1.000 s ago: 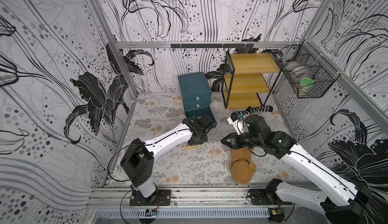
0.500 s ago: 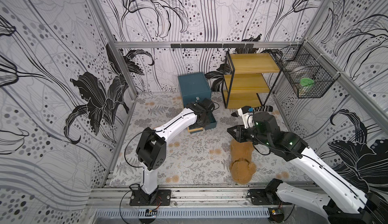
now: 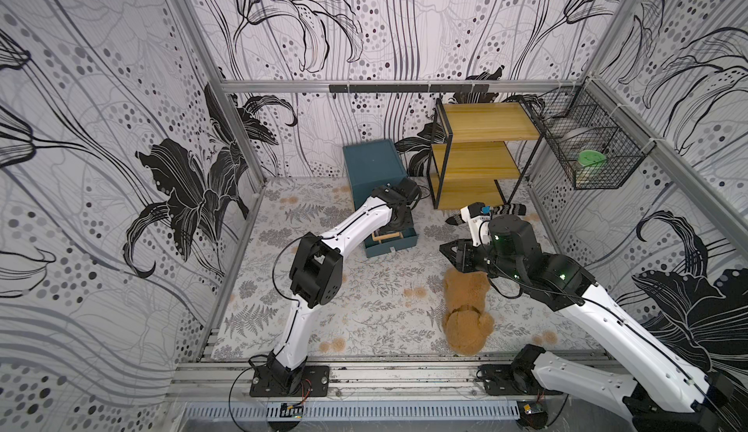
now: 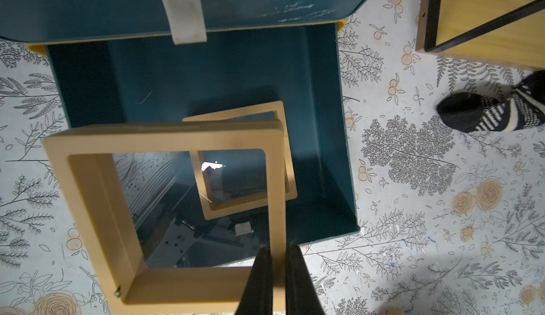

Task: Place the brooch boxes into the drawer by color
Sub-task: Place the brooch box in the drawer.

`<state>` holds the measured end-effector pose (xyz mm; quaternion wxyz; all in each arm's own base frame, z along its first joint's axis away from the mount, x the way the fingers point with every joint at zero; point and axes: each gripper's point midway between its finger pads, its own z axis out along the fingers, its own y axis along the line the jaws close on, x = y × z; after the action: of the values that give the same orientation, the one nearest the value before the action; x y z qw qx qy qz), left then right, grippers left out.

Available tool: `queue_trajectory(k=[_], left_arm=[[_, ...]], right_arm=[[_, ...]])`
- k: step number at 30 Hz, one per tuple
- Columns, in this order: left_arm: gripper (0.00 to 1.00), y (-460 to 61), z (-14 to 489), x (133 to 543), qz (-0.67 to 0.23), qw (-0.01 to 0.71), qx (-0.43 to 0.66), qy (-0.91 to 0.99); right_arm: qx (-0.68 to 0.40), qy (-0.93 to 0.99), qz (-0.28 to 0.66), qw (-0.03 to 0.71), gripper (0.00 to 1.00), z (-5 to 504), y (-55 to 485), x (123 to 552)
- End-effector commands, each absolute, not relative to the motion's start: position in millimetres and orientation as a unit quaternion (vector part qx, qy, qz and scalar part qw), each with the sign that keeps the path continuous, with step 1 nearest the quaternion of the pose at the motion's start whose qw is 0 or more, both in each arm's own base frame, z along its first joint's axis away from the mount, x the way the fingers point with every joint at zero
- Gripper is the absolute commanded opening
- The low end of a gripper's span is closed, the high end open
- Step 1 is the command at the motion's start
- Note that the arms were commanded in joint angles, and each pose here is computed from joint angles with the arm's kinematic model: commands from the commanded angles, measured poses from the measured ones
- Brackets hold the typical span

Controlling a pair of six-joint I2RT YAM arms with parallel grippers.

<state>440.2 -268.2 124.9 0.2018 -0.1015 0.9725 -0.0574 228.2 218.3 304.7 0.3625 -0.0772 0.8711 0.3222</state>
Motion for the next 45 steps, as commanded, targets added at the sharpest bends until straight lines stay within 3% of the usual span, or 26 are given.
queue_trajectory(k=[1, 45], left_arm=[[0.00, -269.2, 129.0, 453.7, -0.069, 0.214, -0.107, 0.969], [0.00, -283.4, 71.5, 473.8, -0.087, 0.187, -0.114, 0.972]], right_arm=[[-0.065, 0.871, 0.321, 0.365, 0.23, 309.0, 214.8, 227.0], [-0.058, 0.876, 0.321, 0.355, 0.23, 300.6, 217.0, 228.8]])
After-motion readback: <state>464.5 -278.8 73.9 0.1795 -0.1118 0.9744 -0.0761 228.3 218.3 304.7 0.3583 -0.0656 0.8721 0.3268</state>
